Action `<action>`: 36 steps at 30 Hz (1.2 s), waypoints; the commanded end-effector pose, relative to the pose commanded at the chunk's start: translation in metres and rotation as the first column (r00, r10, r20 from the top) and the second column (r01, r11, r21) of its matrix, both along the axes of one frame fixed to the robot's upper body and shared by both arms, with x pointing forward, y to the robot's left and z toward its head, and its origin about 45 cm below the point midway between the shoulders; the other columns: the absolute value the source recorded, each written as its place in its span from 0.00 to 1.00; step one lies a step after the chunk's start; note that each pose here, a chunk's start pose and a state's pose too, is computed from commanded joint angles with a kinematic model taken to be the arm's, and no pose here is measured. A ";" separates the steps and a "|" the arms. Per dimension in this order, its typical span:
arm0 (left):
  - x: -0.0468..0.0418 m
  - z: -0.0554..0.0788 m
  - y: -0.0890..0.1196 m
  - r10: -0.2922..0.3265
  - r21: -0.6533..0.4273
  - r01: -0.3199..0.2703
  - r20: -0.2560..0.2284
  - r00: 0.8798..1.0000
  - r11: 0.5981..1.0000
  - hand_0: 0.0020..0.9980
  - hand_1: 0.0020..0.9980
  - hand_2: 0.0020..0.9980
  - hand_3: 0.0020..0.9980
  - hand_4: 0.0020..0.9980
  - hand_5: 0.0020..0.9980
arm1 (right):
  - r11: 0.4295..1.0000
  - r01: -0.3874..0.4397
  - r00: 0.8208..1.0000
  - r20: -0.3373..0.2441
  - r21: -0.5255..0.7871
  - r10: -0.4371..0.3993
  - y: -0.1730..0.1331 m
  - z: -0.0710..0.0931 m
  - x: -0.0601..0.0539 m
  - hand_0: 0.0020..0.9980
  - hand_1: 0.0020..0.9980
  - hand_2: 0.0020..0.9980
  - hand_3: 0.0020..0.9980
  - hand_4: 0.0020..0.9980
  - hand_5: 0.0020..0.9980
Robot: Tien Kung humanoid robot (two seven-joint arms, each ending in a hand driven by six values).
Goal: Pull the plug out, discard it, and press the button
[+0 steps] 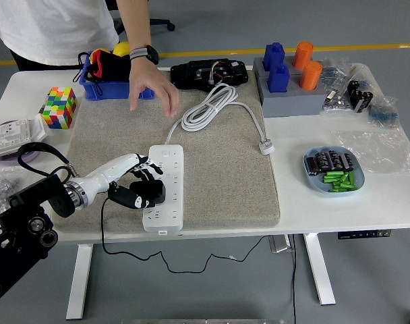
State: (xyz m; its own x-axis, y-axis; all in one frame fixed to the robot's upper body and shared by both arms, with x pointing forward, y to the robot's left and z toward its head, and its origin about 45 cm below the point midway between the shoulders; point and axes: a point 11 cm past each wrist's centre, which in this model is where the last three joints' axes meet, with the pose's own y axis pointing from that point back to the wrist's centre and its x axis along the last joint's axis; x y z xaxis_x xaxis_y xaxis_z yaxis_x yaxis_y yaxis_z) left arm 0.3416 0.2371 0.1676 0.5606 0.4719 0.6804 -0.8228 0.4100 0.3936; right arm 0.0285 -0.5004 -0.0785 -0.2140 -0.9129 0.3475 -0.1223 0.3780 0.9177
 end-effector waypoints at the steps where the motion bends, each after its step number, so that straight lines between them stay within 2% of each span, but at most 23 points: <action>1: 0.0003 0.000 0.000 0.002 -0.013 -0.002 0.004 1.000 1.000 0.45 0.46 0.48 0.57 0.81 0.00 | 1.000 -0.001 1.000 0.000 0.000 0.001 0.000 0.000 0.000 0.73 0.68 0.66 0.63 0.75 0.60; 4: 0.0022 0.002 0.001 0.011 -0.043 -0.010 0.028 1.000 0.999 0.45 0.46 0.48 0.57 0.81 0.00 | 1.000 -0.006 1.000 0.002 -0.003 0.006 -0.001 0.001 0.002 0.73 0.68 0.66 0.63 0.75 0.60; 5: 0.0024 0.002 0.001 0.012 -0.046 -0.010 0.030 0.999 0.999 0.35 0.38 0.42 0.56 0.72 0.00 | 1.000 -0.006 1.000 0.001 -0.003 0.006 -0.001 0.001 0.002 0.73 0.68 0.66 0.64 0.75 0.60; 15: 0.0039 0.007 -0.001 0.006 -0.056 -0.004 0.041 0.999 0.998 0.33 0.37 0.41 0.55 0.71 0.00 | 1.000 -0.018 1.000 -0.005 -0.011 0.018 -0.005 0.003 0.002 0.73 0.68 0.66 0.64 0.74 0.60; 20: 0.0069 0.019 0.001 0.009 -0.074 -0.004 0.066 0.998 0.997 0.32 0.36 0.41 0.55 0.72 0.00 | 1.000 -0.021 1.000 -0.007 -0.011 0.021 -0.005 0.003 0.001 0.73 0.68 0.66 0.64 0.75 0.60; 25: 0.0221 0.029 0.017 0.068 -0.072 -0.060 0.113 0.991 0.996 0.32 0.36 0.41 0.55 0.73 0.00 | 1.000 -0.023 1.000 -0.009 -0.007 0.023 -0.003 0.002 0.001 0.73 0.68 0.66 0.64 0.75 0.60; 27: 0.0329 0.030 0.030 0.119 -0.065 -0.111 0.141 0.983 0.992 0.32 0.36 0.41 0.55 0.73 0.00 | 1.000 -0.021 1.000 -0.008 -0.006 0.021 -0.003 0.001 0.001 0.73 0.68 0.66 0.64 0.75 0.60; 29: 0.0380 0.029 0.037 0.143 -0.048 -0.137 0.159 0.977 0.989 0.32 0.36 0.41 0.55 0.73 0.00 | 1.000 -0.020 1.000 -0.010 -0.005 0.020 -0.003 0.001 0.000 0.73 0.68 0.66 0.64 0.75 0.60; 32: 0.0472 0.024 0.050 0.185 -0.007 -0.187 0.177 0.967 0.982 0.32 0.36 0.40 0.55 0.72 0.00 | 1.000 -0.016 1.000 -0.013 -0.005 0.016 -0.003 0.001 -0.003 0.73 0.68 0.66 0.63 0.75 0.60; 36: 0.0524 0.013 0.061 0.211 0.044 -0.222 0.176 0.962 0.974 0.33 0.36 0.40 0.55 0.72 0.00 | 1.000 -0.012 1.000 -0.011 -0.003 0.012 -0.002 0.000 -0.003 0.73 0.68 0.66 0.63 0.75 0.60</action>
